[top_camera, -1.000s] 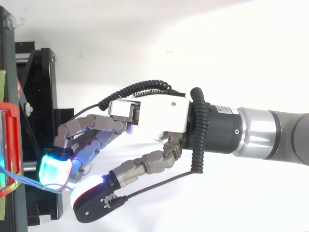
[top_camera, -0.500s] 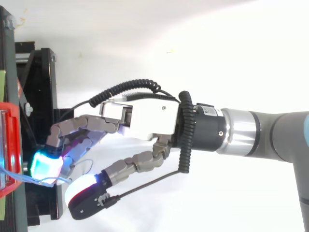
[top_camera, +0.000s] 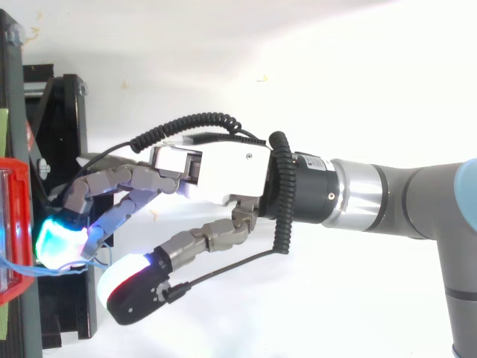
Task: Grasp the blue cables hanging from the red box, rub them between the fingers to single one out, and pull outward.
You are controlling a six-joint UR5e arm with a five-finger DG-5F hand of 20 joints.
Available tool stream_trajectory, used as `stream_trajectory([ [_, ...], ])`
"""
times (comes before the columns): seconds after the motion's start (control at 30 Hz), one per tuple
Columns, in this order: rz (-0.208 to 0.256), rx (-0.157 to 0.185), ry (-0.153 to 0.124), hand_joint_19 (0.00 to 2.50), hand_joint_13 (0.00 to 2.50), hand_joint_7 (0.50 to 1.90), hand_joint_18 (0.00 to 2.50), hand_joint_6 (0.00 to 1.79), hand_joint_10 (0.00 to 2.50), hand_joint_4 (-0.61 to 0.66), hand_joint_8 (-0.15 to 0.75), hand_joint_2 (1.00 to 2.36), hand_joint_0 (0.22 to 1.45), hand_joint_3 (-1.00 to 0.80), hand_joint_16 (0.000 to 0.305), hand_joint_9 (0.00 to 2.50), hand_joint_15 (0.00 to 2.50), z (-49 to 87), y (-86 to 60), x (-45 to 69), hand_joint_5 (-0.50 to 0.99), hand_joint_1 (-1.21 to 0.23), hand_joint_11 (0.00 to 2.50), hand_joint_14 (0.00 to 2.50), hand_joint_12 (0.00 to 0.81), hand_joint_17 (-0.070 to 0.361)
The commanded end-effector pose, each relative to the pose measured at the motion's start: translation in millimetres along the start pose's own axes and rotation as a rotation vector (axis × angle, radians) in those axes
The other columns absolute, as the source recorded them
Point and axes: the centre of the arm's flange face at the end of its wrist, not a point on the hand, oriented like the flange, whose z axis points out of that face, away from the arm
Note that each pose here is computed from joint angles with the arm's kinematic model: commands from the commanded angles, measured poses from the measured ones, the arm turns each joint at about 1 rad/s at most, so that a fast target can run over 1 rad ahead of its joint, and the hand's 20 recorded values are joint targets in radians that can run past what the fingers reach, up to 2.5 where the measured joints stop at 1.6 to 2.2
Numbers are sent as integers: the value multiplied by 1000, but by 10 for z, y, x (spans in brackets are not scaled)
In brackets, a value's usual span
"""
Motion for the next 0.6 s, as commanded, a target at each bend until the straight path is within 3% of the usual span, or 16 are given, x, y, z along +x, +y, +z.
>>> stream_trajectory([
  [0.0, -2, -14, -6, 0, 78, 817, 0, 502, 3, 205, 232, 1000, 452, -500, 62, 514, 114, 16, 7, -2, -161, -545, 129, 4, 357, 140],
  [0.17, -31, -21, -18, 0, 83, 822, 0, 502, 4, 209, 235, 1000, 451, -500, 63, 508, 117, 29, 18, -12, -161, -546, 134, 4, 361, 143],
  [0.27, -44, -27, -29, 0, 184, 869, 0, 503, 5, 226, 229, 1003, 504, -459, 58, 583, 107, 31, 24, 2, -146, -632, 156, 4, 343, 130],
  [0.37, -64, -32, -61, 0, 225, 911, 0, 503, 6, 238, 224, 1005, 545, -438, 54, 611, 114, 37, 38, 18, -136, -692, 189, 4, 331, 122],
  [0.43, -88, -39, -93, 0, 239, 917, 0, 503, 6, 237, 223, 1005, 551, -442, 54, 625, 112, 45, 55, 35, -134, -700, 199, 4, 328, 121],
  [0.47, -115, -47, -150, 0, 249, 918, 0, 503, 6, 239, 224, 1003, 554, -441, 53, 628, 122, 55, 80, 55, -134, -707, 211, 5, 330, 120],
  [0.5, -123, -50, -172, 0, 263, 920, 0, 503, 7, 240, 223, 1003, 555, -443, 53, 634, 129, 58, 89, 58, -133, -707, 216, 5, 331, 120],
  [0.53, -135, -53, -215, 0, 273, 921, 0, 503, 9, 240, 223, 1004, 555, -445, 53, 636, 135, 64, 104, 55, -132, -708, 221, 4, 330, 120],
  [0.57, -143, -50, -234, 0, 288, 917, 0, 503, 7, 245, 226, 1005, 555, -438, 53, 649, 141, 59, 97, 61, -132, -710, 229, 6, 331, 119],
])
